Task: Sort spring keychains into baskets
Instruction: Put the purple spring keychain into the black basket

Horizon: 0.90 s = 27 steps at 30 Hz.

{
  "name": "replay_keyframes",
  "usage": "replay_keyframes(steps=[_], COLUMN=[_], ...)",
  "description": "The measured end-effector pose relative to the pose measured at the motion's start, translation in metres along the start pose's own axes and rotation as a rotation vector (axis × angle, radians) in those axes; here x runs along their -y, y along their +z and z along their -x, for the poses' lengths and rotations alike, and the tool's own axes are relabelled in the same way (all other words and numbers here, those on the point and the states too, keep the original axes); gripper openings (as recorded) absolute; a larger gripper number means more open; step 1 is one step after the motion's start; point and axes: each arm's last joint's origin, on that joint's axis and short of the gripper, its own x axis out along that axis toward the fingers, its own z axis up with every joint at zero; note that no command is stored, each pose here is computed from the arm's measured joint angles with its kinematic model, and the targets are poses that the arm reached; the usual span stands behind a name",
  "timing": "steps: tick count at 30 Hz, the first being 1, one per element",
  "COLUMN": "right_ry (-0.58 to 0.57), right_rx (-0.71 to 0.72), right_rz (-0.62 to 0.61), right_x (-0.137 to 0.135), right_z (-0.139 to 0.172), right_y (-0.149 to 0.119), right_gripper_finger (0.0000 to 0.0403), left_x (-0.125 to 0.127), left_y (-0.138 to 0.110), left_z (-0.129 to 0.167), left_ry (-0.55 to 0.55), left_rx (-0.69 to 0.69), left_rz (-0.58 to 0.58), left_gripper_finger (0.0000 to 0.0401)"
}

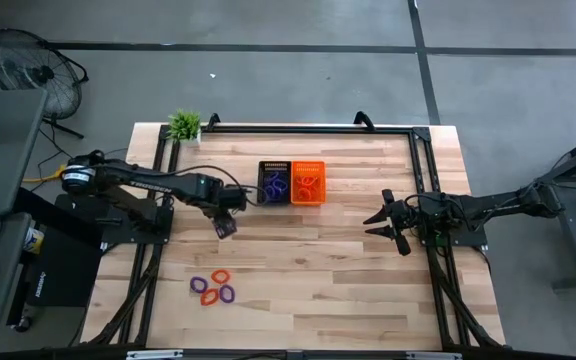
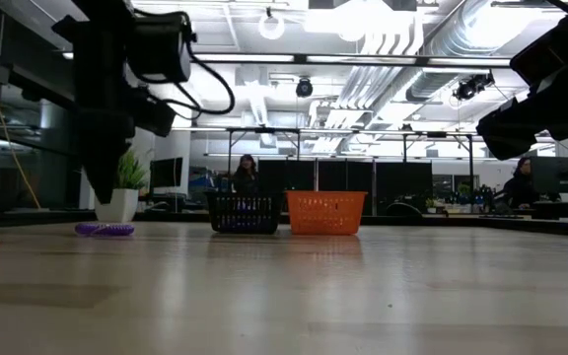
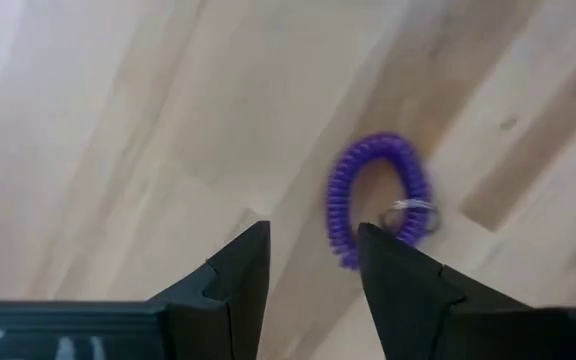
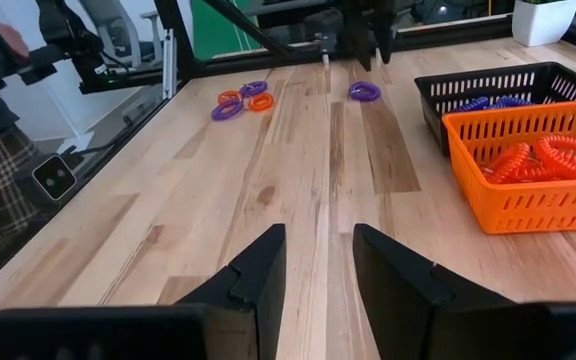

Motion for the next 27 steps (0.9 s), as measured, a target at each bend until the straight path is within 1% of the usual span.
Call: replay_keyframes(steps=[4,10,16,27], right_ry=[0.0,0.0,0.0,0.0], right_rx=[0.0,-0.001,-0.001,-0.001], right_rz=[0.0,0.0,0.0,0.0], right_x=[0.0,0.0,0.0,0.0], right_z=[0.0,0.0,0.0,0.0], right_y=[0.0,0.0,0.0,0.0], right_gripper_finger=[0.0114,0.0114,0.0114,0.0114], left_x=[-0.002,-0.002,0.001,0.009], left_y=[-0.004,-0.009,-0.007,0.0], left_z=[-0.005,-0.014,-0.022,-0.041], left_ry=[0.015,-0.001,-0.024,-0.024], left_rx=[-0.008,-0.039,-0.069,-0.085], left_rz=[0.008,0.013,0.014,-0.011], left_gripper_finger=[0.015,0.015,0.015,0.0149])
